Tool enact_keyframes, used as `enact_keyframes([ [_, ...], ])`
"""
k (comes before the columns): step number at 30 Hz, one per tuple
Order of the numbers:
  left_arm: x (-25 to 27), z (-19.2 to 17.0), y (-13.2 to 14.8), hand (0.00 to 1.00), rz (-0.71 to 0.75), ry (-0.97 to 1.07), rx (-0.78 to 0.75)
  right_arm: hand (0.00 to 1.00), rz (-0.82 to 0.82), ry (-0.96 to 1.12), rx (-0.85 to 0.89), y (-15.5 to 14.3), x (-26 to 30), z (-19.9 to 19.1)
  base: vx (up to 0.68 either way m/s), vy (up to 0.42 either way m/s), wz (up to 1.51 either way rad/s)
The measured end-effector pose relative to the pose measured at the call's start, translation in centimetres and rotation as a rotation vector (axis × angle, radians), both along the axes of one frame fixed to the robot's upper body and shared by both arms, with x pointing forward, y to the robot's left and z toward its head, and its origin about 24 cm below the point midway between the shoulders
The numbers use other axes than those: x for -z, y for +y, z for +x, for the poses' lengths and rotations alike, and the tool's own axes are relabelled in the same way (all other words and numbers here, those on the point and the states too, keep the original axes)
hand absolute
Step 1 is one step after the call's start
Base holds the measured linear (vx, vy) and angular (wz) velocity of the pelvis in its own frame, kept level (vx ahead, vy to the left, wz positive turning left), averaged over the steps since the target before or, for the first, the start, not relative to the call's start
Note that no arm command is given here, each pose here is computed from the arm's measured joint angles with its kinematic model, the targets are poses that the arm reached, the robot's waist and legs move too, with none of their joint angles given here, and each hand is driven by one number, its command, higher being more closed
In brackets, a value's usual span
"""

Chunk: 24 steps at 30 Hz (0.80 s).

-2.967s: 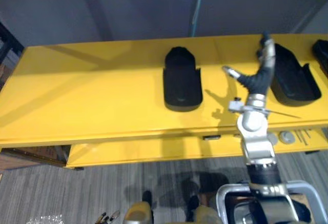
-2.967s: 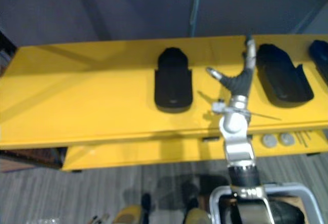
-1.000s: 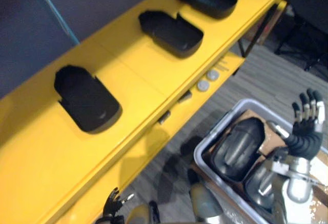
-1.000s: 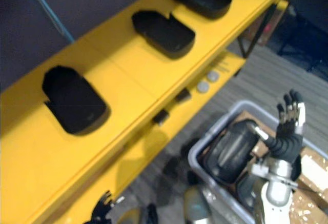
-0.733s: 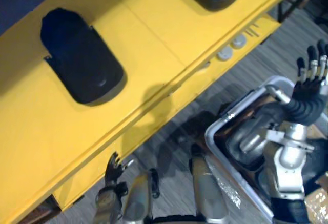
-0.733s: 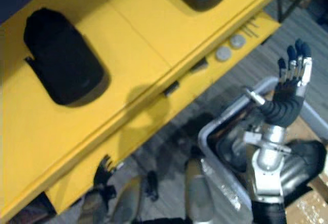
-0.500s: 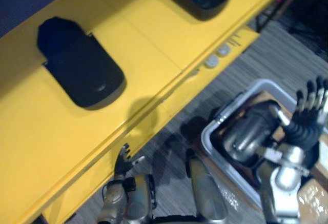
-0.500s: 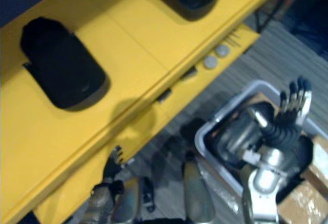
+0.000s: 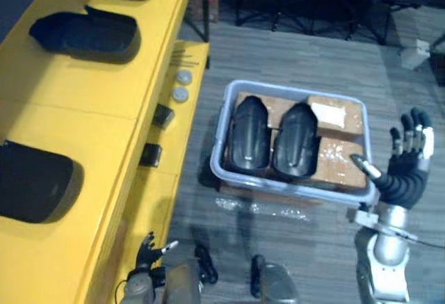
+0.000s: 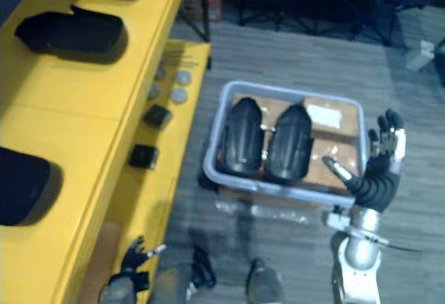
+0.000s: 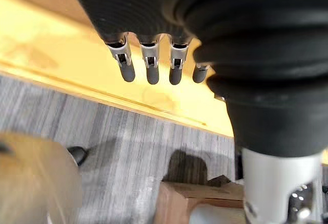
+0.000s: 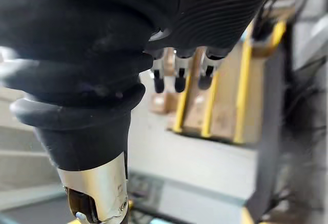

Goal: Walk over and take plastic housings, then place them on the shelf

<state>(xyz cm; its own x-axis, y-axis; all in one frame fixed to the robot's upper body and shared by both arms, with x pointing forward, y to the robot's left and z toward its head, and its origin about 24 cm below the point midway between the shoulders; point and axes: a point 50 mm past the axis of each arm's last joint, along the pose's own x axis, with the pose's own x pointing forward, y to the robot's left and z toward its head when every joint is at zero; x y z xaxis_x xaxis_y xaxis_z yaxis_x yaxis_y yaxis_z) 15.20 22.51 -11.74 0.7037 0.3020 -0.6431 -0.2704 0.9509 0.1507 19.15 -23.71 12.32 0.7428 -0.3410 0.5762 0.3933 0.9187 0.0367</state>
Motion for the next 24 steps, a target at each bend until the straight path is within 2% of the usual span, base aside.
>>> enact_keyframes([
  [4, 0.6, -0.4, -1.0, 0.00, -0.062, 0.011, -0.042, 0.00, 0.011, 0.082, 0.099, -1.8, 1.3, -0.8, -0.18, -0.140, 0.15],
  [8, 1.5, -3.4, -1.8, 0.00, -0.143, 0.018, -0.169, 0.00, 0.034, 0.127, 0.150, -2.9, 2.4, -0.9, -0.11, -0.075, -0.44],
  [13, 1.6, -5.2, -1.2, 0.00, -0.111, 0.033, -0.199, 0.00, 0.078, 0.145, 0.222, -4.6, 3.3, -3.5, -0.02, 0.043, -0.35],
  [15, 1.6, -5.4, -1.1, 0.00, -0.095, 0.042, -0.181, 0.00, 0.087, 0.148, 0.232, -4.7, 3.5, -3.9, 0.04, 0.057, -0.25],
  [19, 1.1, -4.5, -1.4, 0.00, -0.067, 0.017, -0.079, 0.00, 0.204, 0.128, 0.186, -4.5, 4.1, -3.4, 0.06, 0.087, -0.73],
  [24, 0.6, -3.1, -2.4, 0.00, -0.087, -0.026, -0.014, 0.00, 0.370, 0.223, 0.105, -3.6, 8.0, -2.6, 0.02, 0.095, -0.48],
])
